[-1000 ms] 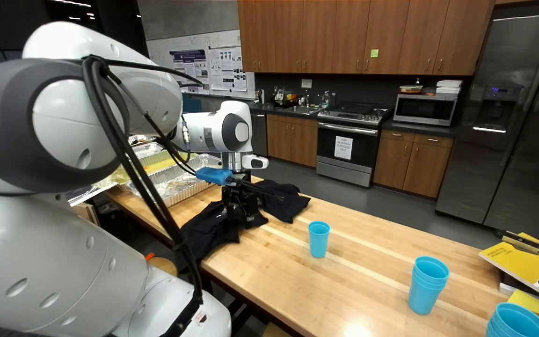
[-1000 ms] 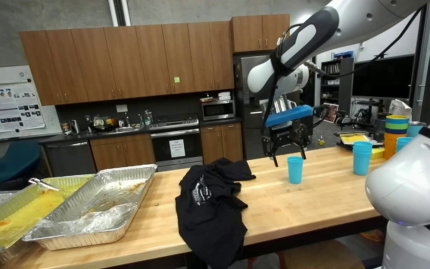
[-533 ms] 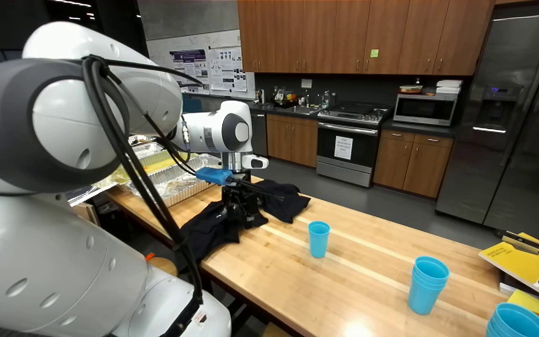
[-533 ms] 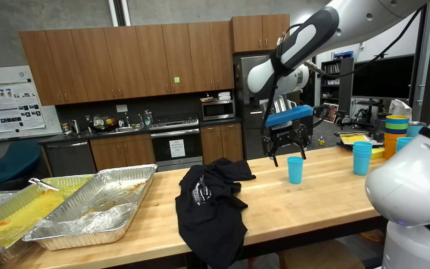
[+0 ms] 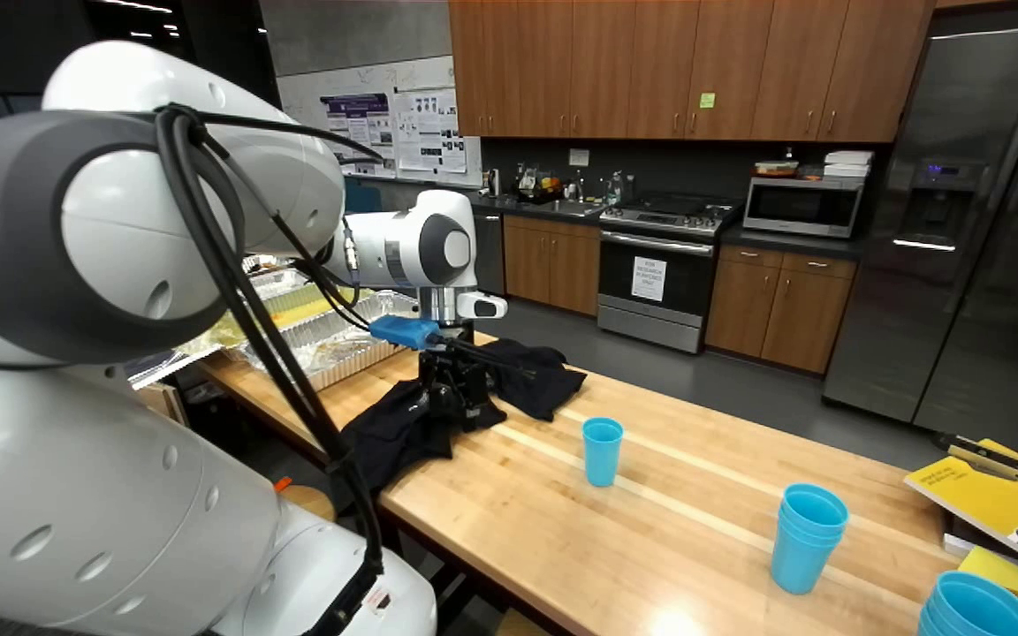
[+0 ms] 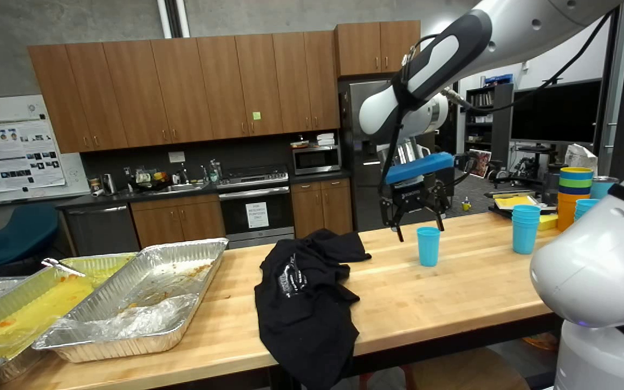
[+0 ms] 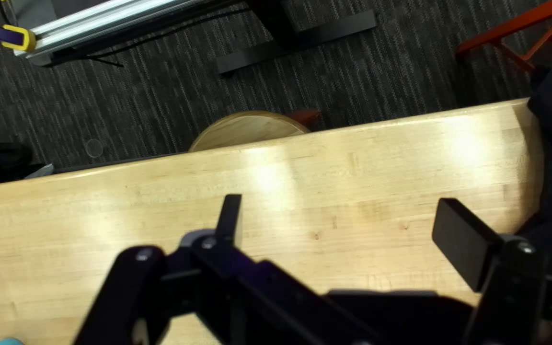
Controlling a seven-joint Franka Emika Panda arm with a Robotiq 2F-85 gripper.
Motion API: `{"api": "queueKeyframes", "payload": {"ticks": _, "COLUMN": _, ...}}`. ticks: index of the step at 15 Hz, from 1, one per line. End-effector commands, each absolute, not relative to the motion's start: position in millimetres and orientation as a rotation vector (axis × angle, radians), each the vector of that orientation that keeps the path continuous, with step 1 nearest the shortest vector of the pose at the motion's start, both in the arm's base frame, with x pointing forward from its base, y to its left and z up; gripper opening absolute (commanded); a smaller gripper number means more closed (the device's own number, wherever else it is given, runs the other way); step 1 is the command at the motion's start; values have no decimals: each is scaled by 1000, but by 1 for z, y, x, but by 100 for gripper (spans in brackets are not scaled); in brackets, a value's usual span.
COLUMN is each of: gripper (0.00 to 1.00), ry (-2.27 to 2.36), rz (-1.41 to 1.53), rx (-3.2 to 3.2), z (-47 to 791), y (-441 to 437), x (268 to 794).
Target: Move the blue cup on the left to the right.
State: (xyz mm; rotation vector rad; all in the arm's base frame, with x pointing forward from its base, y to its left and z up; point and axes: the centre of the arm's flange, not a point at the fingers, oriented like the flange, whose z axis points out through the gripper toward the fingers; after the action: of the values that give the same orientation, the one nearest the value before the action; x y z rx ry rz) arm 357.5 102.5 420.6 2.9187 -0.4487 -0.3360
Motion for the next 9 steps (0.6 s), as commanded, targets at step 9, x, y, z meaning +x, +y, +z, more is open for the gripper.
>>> {"api": "queueKeyframes", "payload": {"ticks": 9, "gripper": 100, "ry": -579, "rz": -271, "rx": 2918, "z": 427, "y": 106, "x": 356}}
